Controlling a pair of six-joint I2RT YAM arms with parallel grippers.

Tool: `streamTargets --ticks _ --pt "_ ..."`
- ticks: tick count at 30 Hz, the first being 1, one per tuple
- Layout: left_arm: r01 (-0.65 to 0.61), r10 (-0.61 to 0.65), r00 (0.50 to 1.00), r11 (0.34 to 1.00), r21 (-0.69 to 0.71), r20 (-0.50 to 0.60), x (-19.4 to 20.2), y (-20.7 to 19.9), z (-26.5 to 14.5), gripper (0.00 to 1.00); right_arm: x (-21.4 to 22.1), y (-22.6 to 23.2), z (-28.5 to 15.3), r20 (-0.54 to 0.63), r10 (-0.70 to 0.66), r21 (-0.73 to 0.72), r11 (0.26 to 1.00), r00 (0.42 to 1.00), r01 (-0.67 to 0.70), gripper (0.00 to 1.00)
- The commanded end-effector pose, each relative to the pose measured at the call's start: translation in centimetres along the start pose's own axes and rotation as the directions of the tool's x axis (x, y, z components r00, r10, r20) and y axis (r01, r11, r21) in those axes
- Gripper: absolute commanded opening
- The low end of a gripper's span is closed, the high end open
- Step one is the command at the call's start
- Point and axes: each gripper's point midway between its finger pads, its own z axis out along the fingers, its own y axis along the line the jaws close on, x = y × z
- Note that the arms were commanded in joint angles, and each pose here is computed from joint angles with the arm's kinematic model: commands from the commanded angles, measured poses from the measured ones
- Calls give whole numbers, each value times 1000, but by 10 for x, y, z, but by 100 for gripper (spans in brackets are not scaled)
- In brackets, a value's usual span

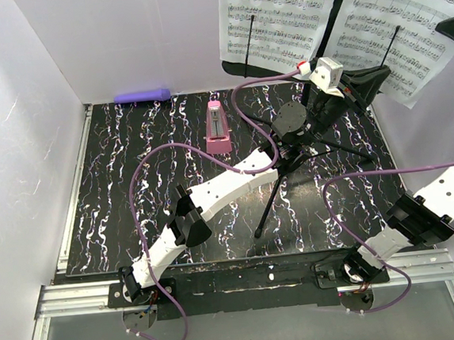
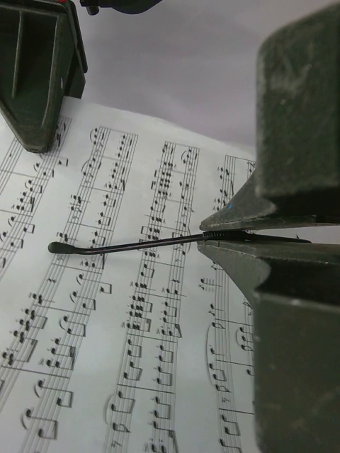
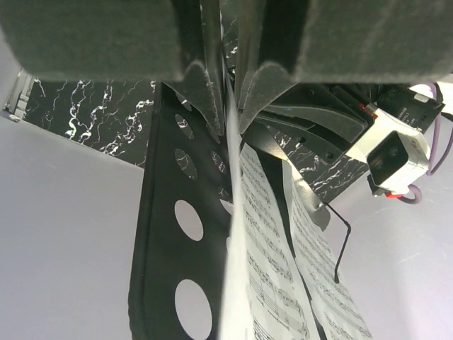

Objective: Set up the instrument practice props

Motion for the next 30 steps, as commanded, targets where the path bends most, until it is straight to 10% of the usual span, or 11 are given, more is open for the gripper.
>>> streamTargets --ticks 1,15,22,30 --pt "13 -17 997 999 50 77 -48 -27 4 0 6 9 -1 -47 -45 -16 999 998 44 21" --pt "38 -37 997 999 -23 65 -47 -15 3 17 8 8 -7 -47 -48 20 999 998 49 41" --pt "44 -43 997 999 -24 59 -45 -14 3 8 14 4 -19 -54 -64 86 994 997 68 43" --pt "45 -44 997 999 -15 62 -48 -15 4 5 13 8 -18 -15 -67 99 993 998 68 13"
